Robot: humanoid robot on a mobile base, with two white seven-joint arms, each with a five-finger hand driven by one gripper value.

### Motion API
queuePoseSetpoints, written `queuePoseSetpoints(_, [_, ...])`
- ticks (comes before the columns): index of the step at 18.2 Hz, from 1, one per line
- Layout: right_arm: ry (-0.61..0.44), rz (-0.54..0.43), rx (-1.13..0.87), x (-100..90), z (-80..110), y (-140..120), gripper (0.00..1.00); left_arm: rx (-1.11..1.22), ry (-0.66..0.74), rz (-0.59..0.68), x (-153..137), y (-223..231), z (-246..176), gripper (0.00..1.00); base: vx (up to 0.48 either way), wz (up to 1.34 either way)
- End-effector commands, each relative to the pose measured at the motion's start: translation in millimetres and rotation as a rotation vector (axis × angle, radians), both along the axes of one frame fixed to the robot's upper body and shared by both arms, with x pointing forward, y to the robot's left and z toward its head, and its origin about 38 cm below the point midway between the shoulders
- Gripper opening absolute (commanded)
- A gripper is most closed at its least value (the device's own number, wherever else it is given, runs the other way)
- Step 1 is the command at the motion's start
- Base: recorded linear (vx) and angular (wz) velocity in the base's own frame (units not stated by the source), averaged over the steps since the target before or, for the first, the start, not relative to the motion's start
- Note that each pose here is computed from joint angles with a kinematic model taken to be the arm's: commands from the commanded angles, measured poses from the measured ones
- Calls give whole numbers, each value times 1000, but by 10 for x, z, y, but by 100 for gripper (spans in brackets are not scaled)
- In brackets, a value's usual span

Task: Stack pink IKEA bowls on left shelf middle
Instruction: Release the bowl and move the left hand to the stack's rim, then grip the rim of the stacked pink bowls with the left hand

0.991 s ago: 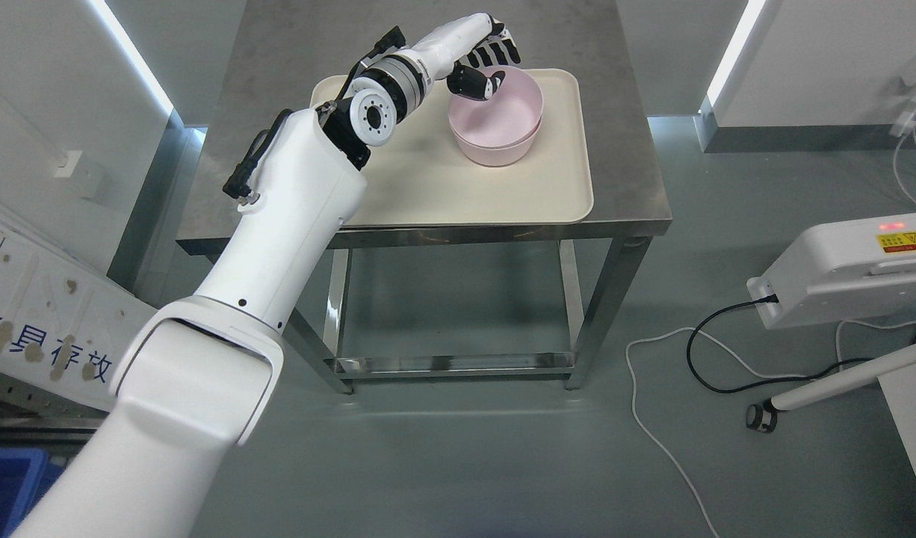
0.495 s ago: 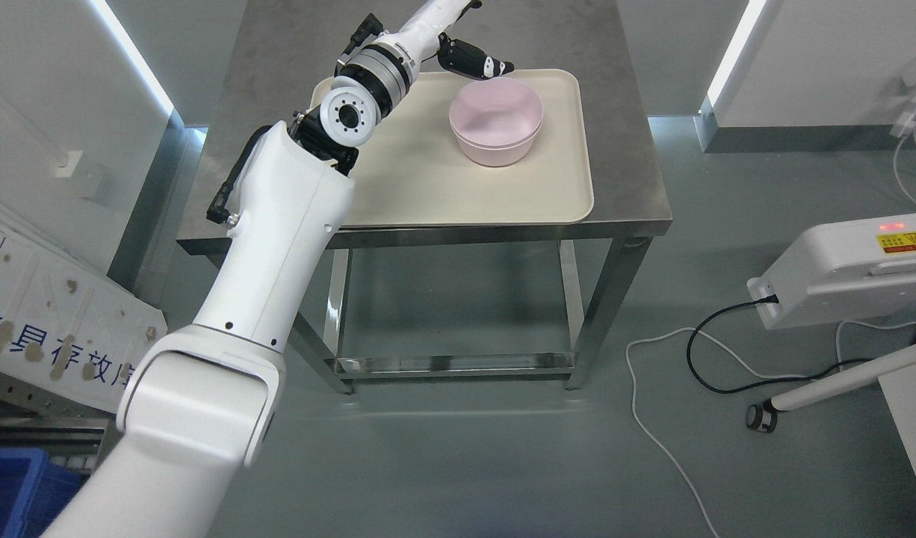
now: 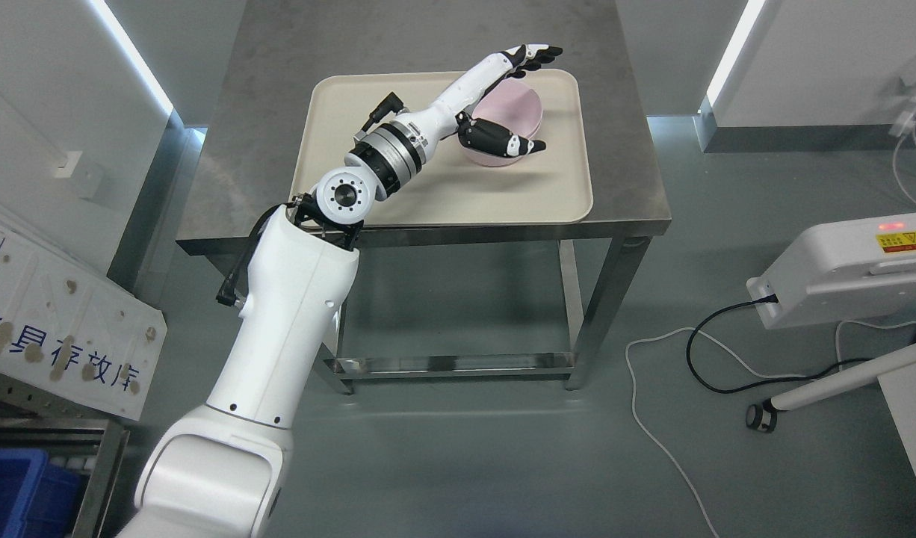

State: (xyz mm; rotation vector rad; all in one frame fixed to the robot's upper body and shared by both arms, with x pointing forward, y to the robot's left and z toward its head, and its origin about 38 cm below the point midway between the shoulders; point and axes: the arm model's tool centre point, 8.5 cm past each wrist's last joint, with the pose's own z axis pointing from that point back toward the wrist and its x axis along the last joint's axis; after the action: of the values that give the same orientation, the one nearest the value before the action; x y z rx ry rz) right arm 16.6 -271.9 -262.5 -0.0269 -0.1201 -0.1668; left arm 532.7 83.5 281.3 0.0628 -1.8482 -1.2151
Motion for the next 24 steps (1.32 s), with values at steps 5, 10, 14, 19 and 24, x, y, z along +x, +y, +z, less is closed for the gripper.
queuePoseSetpoints(5, [1,1,-22,-1,11,-116,100,377,-157,171,-6,240,-114,76,0,0])
queuePoseSetpoints(10, [1,1,-22,-1,11,-116,100,461,-190,197,67,241,-59,64,0,0])
queuePoseSetpoints(14, [1,1,-22,-1,11,-116,100,529,-197,176,64,127,-161,58,0,0])
queuePoseSetpoints(19, [1,1,-22,-1,11,-116,100,550,-175,167,80,123,-262,51,0,0])
queuePoseSetpoints(24, [2,1,-23,-1,11,-117,100,561,-179,147,73,131,-307,38,0,0])
